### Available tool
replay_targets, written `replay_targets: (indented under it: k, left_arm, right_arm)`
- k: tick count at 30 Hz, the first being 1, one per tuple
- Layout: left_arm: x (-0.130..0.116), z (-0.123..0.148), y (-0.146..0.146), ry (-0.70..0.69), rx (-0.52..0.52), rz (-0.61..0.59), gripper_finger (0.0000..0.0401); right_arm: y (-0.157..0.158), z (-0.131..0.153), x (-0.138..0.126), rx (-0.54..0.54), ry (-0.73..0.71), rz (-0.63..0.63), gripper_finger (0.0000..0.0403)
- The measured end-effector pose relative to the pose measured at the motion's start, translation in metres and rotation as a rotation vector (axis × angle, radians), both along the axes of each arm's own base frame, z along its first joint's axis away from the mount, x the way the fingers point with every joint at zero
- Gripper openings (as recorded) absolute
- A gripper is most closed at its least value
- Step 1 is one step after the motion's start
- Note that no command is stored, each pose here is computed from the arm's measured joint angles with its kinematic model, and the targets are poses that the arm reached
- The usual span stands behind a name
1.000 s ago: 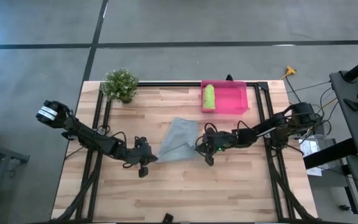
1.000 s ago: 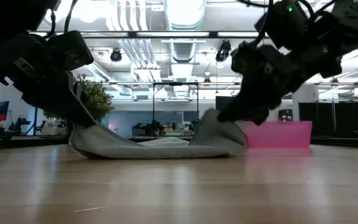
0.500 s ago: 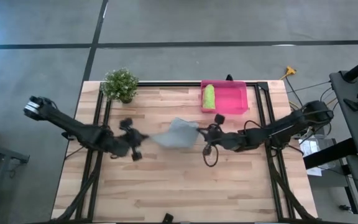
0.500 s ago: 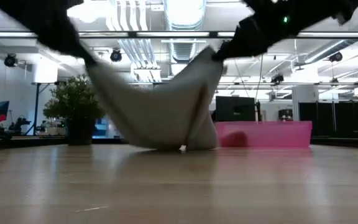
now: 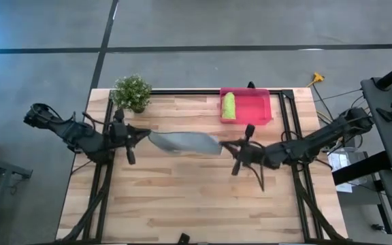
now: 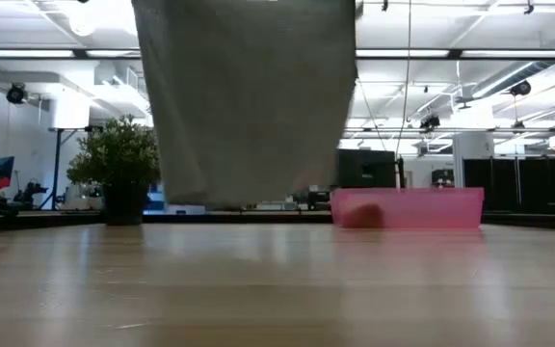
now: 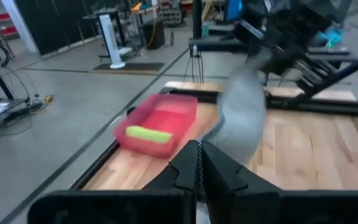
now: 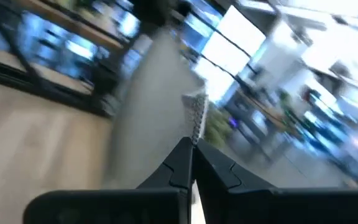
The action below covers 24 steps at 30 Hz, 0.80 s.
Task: Roll microfiber towels into tight, uniform cylinder then place into a basket
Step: Fold the gray microfiber cloth
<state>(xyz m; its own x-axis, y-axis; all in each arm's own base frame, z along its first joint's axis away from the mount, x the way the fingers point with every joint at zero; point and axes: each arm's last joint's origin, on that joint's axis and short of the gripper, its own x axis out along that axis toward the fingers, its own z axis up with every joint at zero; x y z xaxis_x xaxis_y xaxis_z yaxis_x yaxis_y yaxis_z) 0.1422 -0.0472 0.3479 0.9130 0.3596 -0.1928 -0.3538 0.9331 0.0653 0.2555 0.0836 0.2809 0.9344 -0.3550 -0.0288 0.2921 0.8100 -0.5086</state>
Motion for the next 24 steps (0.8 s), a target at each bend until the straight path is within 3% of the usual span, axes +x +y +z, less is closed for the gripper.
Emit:
replay_targets:
  k: [6, 10, 13, 17, 19, 21, 22, 23, 24]
  left_arm:
    - [0.021, -0.025, -0.01, 0.141, 0.076, 0.02, 0.0]
    - [0.033, -0.049, -0.01, 0.291, 0.267, 0.242, 0.0]
    - [0.042, -0.058, -0.015, 0.324, 0.291, 0.27, 0.0]
    - [0.048, -0.062, -0.016, 0.328, 0.4, 0.405, 0.0]
    - [0.05, -0.062, -0.016, 0.321, 0.434, 0.453, 0.0]
    - [0.053, -0.062, -0.019, 0.339, 0.4, 0.393, 0.0]
    - [0.055, -0.061, -0.02, 0.345, 0.375, 0.353, 0.0]
    - [0.057, -0.061, -0.021, 0.342, 0.361, 0.337, 0.0]
    - [0.057, -0.061, -0.021, 0.338, 0.367, 0.357, 0.0]
  right_arm:
    - [-0.001, -0.013, -0.002, 0.08, 0.089, 0.038, 0.0008]
    - [-0.011, -0.021, 0.0, 0.023, 0.095, -0.267, 0.0008]
    - [-0.007, -0.019, 0.001, 0.016, 0.098, -0.155, 0.0008]
    - [-0.011, -0.013, -0.001, -0.012, 0.05, -0.333, 0.0008]
    - [-0.011, -0.012, 0.0, -0.012, 0.052, -0.275, 0.0008]
    - [-0.004, -0.01, 0.001, 0.027, 0.061, -0.021, 0.0008]
    - [-0.002, -0.01, 0.0, 0.047, 0.058, 0.048, 0.0008]
    - [-0.002, -0.009, 0.0, 0.064, 0.043, 0.025, 0.0008]
    - [-0.004, -0.01, 0.001, 0.068, 0.027, -0.073, 0.0008]
